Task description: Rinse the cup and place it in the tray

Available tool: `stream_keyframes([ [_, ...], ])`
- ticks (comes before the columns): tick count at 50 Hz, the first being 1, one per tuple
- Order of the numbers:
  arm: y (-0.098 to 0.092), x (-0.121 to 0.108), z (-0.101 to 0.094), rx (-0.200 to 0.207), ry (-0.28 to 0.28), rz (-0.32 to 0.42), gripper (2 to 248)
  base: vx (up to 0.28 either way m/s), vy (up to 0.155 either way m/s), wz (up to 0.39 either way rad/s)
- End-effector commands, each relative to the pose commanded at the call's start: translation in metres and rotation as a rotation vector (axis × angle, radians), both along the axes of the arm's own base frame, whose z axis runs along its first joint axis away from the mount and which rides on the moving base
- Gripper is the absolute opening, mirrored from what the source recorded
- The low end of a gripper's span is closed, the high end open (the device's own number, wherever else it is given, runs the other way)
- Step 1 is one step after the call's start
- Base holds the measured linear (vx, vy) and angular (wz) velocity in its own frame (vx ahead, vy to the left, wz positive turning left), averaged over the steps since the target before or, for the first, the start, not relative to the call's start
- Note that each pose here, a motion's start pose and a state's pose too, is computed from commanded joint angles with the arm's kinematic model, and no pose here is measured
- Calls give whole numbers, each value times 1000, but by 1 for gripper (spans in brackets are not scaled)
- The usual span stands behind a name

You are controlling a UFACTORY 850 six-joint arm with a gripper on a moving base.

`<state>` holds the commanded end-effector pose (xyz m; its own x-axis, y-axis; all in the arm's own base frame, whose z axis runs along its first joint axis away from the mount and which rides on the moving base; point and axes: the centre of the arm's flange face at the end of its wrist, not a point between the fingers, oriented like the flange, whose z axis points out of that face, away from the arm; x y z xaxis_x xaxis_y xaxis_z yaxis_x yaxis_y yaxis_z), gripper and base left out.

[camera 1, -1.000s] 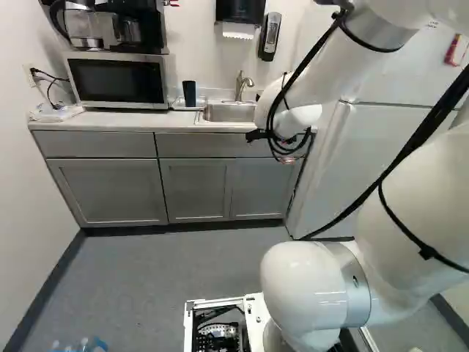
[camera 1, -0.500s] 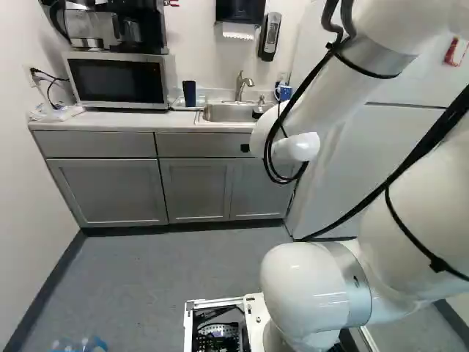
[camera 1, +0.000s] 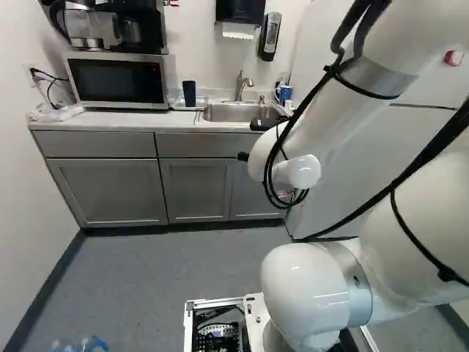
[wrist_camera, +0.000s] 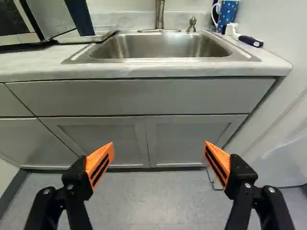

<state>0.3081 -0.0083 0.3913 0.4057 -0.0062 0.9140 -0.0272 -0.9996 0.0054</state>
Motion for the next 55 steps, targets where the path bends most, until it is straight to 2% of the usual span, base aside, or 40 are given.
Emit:
stream_keyframes([
  [28,6,-27,-19,3,-63,20,247,0,0,0],
  [55,8,-38,-26,4,-86,27,247,0,0,0],
])
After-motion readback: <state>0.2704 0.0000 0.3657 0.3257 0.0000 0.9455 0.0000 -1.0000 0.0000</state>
